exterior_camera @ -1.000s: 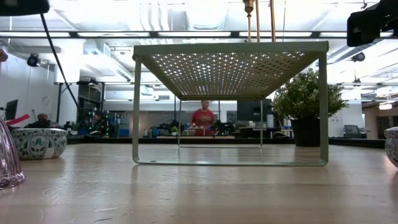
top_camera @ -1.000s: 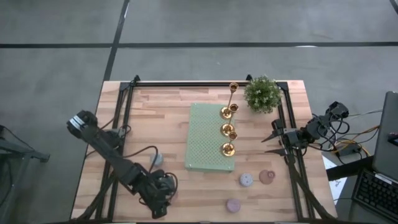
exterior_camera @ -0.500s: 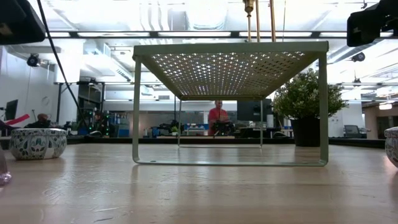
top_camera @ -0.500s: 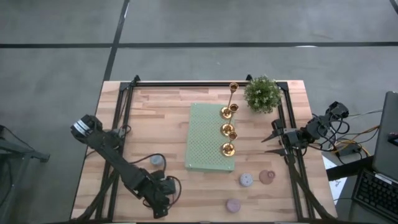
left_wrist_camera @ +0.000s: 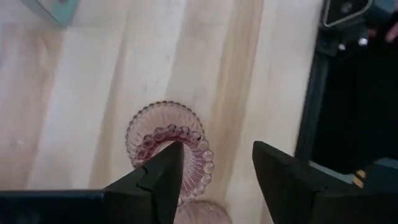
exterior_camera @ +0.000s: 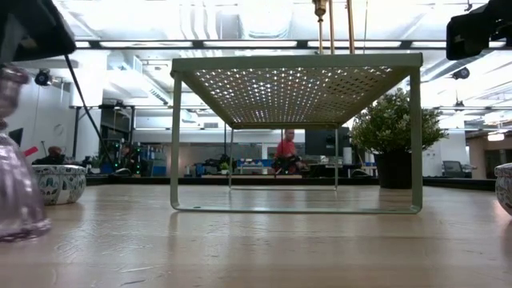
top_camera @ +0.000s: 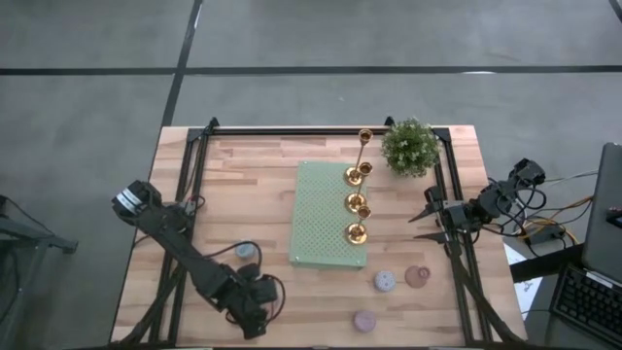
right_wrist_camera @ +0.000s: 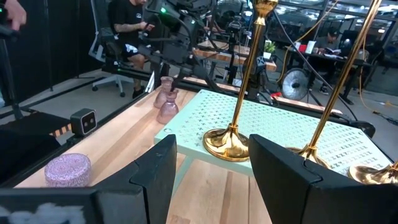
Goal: Pick & Place candle stick holders
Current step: Put the middle purple vase on the shelf
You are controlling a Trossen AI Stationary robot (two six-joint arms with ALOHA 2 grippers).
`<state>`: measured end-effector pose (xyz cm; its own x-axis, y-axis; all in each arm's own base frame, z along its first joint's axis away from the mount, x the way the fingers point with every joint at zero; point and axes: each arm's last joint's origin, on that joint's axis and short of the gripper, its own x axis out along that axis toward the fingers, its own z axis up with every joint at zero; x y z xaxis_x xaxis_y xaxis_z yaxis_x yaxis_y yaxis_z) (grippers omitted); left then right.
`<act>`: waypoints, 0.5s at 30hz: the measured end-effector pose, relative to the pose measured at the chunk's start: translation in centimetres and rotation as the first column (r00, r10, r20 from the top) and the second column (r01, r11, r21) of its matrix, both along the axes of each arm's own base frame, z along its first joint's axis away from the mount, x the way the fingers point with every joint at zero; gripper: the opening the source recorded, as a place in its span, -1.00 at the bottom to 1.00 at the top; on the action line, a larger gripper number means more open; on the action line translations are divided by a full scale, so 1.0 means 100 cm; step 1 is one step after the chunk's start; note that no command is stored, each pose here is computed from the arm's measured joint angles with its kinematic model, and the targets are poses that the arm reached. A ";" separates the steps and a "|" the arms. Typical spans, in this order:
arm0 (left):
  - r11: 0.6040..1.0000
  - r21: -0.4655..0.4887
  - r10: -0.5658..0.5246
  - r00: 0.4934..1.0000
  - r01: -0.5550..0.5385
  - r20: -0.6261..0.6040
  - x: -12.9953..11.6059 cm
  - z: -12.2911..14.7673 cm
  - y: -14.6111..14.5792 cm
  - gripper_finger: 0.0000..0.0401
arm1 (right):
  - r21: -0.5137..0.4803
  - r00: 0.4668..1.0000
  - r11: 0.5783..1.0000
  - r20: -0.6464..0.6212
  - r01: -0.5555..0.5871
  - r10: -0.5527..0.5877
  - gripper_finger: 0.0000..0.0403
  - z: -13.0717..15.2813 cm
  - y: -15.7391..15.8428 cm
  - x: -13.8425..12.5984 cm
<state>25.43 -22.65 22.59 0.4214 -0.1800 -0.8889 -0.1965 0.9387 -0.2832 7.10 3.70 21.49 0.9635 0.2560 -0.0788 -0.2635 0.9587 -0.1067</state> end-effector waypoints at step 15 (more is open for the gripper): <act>0.997 0.064 -0.032 0.999 0.031 0.019 0.001 -0.001 0.003 -0.83 | 0.000 1.000 1.000 0.000 0.000 0.000 -0.04 0.000 0.000 0.000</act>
